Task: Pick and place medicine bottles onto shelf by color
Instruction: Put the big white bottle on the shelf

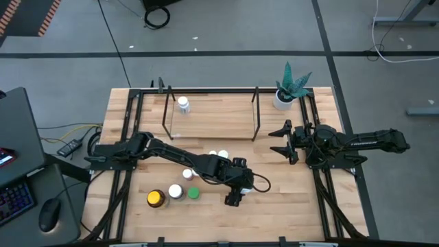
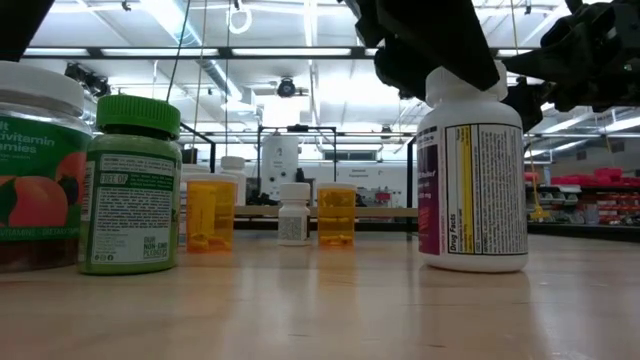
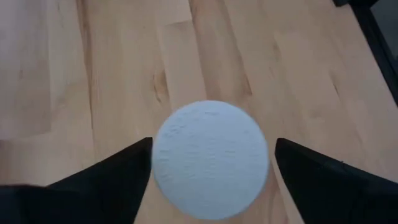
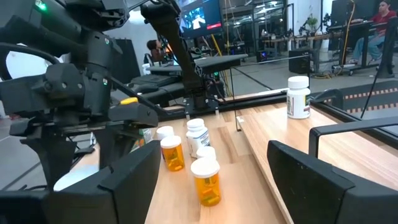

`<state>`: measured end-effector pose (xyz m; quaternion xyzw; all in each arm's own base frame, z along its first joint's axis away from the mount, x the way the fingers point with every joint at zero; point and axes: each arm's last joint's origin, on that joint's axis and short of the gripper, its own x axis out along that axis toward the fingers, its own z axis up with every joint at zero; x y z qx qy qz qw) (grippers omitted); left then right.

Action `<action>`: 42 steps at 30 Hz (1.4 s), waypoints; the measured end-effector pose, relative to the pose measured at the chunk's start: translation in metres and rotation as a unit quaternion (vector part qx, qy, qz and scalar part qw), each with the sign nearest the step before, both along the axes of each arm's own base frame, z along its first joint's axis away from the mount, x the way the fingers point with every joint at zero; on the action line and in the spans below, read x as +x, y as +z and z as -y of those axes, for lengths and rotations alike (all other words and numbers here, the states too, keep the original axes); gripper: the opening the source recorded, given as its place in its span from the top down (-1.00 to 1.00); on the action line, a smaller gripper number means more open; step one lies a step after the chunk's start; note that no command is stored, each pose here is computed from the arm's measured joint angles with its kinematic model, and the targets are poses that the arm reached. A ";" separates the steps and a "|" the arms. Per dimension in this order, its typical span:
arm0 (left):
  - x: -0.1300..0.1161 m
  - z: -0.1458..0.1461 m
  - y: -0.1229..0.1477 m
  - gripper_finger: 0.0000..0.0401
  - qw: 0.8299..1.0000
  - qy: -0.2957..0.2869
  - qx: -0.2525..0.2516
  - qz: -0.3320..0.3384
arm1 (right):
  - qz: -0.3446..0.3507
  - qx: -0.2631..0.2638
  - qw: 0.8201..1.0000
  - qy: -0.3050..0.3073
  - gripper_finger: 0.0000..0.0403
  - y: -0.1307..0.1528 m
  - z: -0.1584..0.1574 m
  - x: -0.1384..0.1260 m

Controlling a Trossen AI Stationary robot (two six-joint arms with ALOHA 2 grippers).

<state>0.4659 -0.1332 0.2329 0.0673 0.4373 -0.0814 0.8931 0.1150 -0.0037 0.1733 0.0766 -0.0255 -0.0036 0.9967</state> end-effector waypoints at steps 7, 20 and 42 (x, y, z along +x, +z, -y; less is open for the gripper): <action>0.000 -0.002 0.000 -0.22 1.000 0.003 0.004 0.001 | 0.000 0.000 1.000 0.000 -0.50 0.000 0.000 0.000; -0.030 -0.026 0.056 -0.25 0.992 0.074 0.096 0.018 | 0.001 0.000 1.000 0.000 -0.50 0.000 0.000 0.000; -0.159 -0.144 0.058 -0.25 0.934 0.343 0.090 0.041 | 0.001 0.000 1.000 0.000 -0.50 0.000 0.000 0.000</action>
